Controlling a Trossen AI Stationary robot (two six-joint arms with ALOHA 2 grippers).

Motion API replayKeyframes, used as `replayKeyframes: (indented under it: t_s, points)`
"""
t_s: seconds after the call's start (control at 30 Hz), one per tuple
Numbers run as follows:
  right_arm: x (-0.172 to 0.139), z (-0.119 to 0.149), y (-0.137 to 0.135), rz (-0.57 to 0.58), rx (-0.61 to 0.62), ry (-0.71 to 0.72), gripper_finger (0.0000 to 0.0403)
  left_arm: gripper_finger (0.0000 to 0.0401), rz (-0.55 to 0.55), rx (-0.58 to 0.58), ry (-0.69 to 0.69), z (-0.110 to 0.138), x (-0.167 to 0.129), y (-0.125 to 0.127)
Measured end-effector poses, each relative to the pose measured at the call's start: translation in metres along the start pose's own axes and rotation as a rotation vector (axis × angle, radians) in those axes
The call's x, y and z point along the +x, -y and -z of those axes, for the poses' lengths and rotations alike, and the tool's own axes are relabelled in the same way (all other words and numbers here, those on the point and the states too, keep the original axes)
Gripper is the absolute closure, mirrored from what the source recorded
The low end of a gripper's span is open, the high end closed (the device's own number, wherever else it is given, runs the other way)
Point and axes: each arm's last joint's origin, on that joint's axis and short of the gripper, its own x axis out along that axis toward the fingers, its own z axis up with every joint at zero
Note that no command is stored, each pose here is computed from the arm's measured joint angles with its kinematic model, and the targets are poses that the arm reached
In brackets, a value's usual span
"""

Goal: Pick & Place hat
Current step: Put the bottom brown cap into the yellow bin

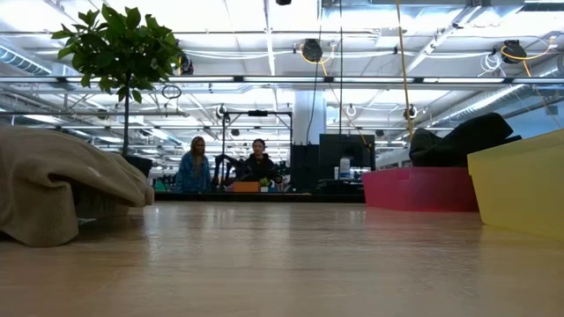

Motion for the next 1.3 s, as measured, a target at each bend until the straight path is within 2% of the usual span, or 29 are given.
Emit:
replayKeyframes:
  t_s: [0.2,0.4,0.6,0.83,1.07,1.17,1.3]
  points:
    - [0.000,-0.001,-0.001,-0.006,0.017,0.006,0.0379,0.0255,0.000,0.021,-0.012,0.000,0.000,-0.001]
    - [-0.003,0.002,-0.004,-0.016,0.038,-0.001,0.0379,0.0249,-0.123,0.076,-0.027,-0.008,-0.009,0.000]
    - [-0.011,0.006,-0.011,-0.068,0.063,-0.012,0.0379,0.0264,-0.264,0.221,0.056,-0.036,-0.035,0.018]
    - [-0.025,0.010,-0.024,-0.117,0.145,0.033,0.0380,0.0282,-0.303,0.324,0.135,-0.067,-0.070,0.049]
    - [-0.040,0.038,-0.047,-0.121,0.263,0.043,0.0388,0.0286,-0.324,0.378,0.150,-0.080,-0.099,0.070]
    - [-0.036,0.057,-0.058,-0.116,0.320,-0.006,0.0389,0.0286,-0.331,0.390,0.154,-0.082,-0.106,0.074]
    - [-0.024,0.090,-0.065,-0.034,0.362,-0.136,0.0389,0.0286,-0.334,0.402,0.145,-0.082,-0.109,0.076]
